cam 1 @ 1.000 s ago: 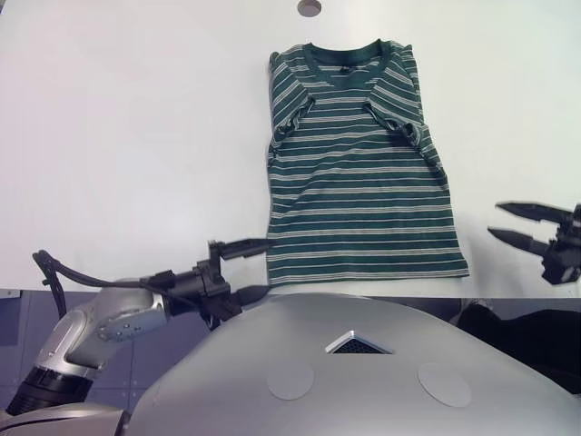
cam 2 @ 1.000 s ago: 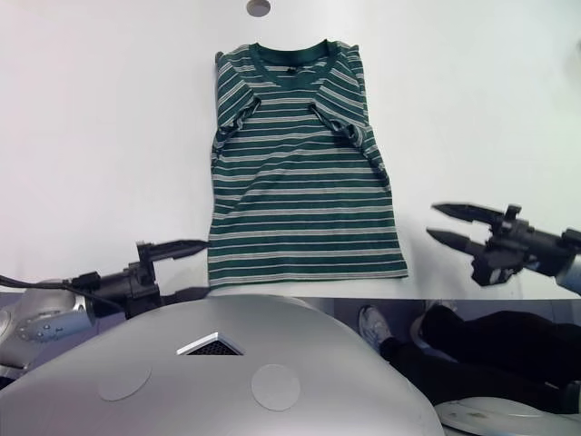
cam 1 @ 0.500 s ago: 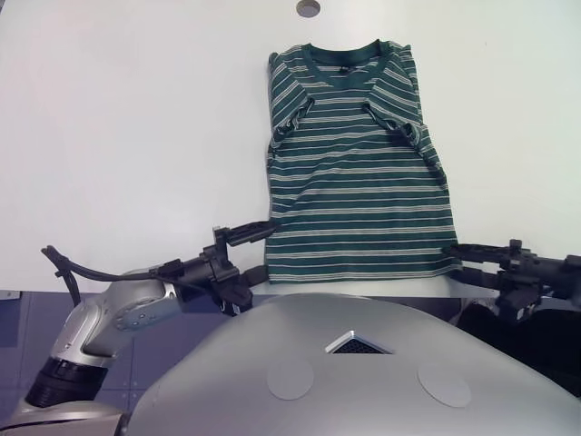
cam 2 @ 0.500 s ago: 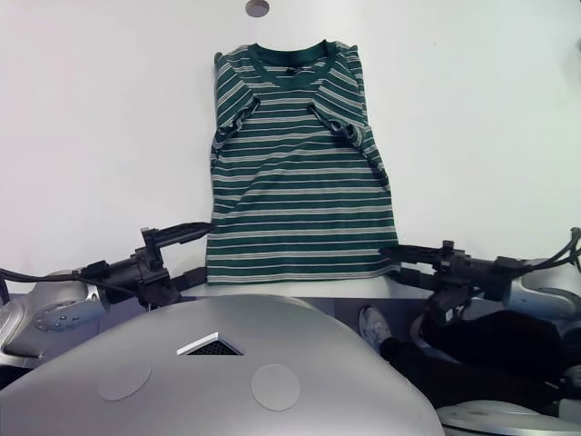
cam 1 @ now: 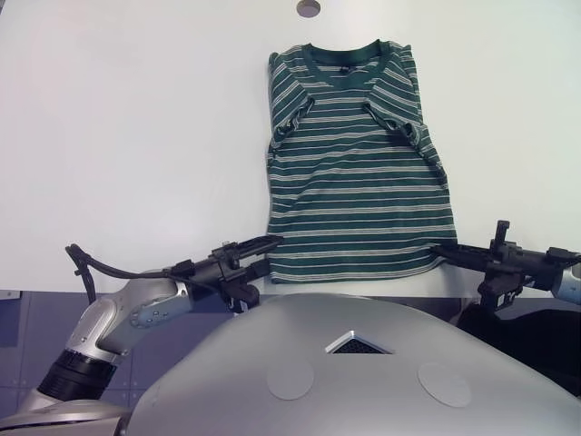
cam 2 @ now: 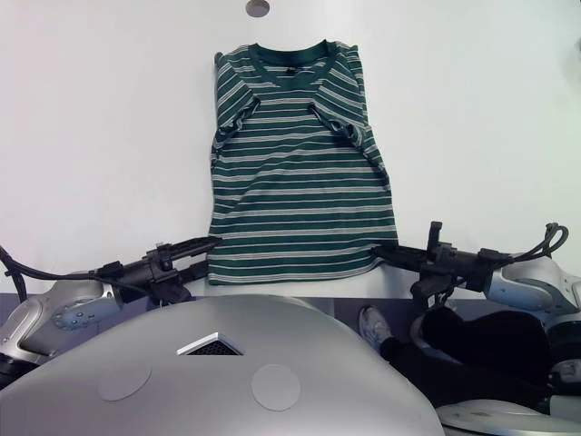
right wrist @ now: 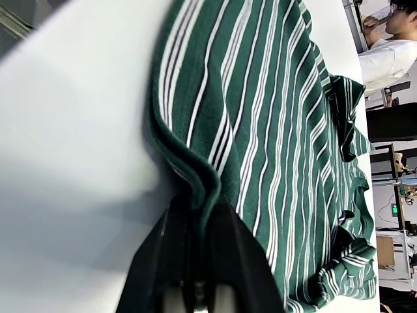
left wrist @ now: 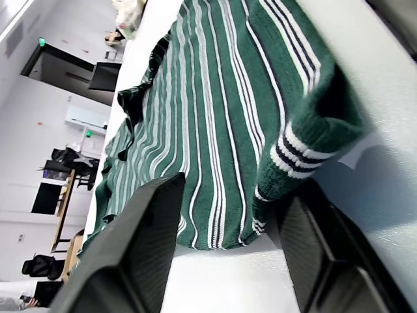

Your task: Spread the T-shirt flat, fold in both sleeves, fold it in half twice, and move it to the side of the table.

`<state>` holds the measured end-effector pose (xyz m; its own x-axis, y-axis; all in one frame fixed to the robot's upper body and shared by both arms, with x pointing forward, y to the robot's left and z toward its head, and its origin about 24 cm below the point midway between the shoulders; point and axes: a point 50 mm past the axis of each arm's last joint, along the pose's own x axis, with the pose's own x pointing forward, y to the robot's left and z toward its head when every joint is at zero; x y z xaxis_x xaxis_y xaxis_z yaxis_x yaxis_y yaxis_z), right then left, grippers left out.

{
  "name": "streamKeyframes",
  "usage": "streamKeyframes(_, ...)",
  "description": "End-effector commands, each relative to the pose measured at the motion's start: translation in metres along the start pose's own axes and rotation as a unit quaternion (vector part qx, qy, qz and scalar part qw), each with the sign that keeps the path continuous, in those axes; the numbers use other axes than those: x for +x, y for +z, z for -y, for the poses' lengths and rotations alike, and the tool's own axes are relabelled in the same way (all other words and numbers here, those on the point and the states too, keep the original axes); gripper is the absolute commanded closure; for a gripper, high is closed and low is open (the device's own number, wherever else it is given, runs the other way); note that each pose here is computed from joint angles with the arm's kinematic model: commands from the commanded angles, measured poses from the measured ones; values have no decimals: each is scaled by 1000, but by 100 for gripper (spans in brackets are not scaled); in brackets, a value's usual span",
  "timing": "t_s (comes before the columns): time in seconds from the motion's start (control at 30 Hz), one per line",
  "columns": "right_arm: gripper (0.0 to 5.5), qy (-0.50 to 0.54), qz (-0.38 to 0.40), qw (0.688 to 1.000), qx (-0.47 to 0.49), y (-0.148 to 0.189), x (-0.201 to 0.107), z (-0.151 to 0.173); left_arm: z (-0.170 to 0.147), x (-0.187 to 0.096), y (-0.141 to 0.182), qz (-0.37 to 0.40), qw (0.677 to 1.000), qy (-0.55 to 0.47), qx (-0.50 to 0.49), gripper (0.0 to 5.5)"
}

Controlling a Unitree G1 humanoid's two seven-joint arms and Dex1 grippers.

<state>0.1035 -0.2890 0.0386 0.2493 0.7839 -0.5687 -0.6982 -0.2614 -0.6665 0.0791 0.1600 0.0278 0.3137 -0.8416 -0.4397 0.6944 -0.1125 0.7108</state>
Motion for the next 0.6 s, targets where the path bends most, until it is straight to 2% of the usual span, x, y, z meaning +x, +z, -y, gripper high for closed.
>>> streamKeyframes(0.03, 550, 17, -17, 1000, 6, -6, -2, 2, 52, -4, 16, 3, 969, -245, -28, 386)
streamKeyframes(0.17, 550, 12, -13, 1000, 6, -7, 0, 4, 46, -3, 15, -1, 965, -263, -17, 488)
streamKeyframes(0.27, 550, 10, -11, 1000, 4, -8, 1, 7, 52, -3, 13, -2, 960, -278, -24, 535)
streamKeyframes(0.37, 550, 7, -9, 1000, 10, -9, 2, 23, 55, -8, 5, -2, 958, -281, -46, 549)
streamKeyframes(0.47, 550, 41, -1, 998, 43, 2, 1, 48, 36, -13, 5, 16, 959, -269, -89, 549)
streamKeyframes(0.53, 550, 95, -23, 989, 113, 8, -7, 100, -12, -15, 7, 32, 956, -260, -132, 549)
streamKeyframes(0.6, 550, 145, -1, 971, 188, 19, -8, 140, -65, -11, 1, 72, 944, -278, -161, 549)
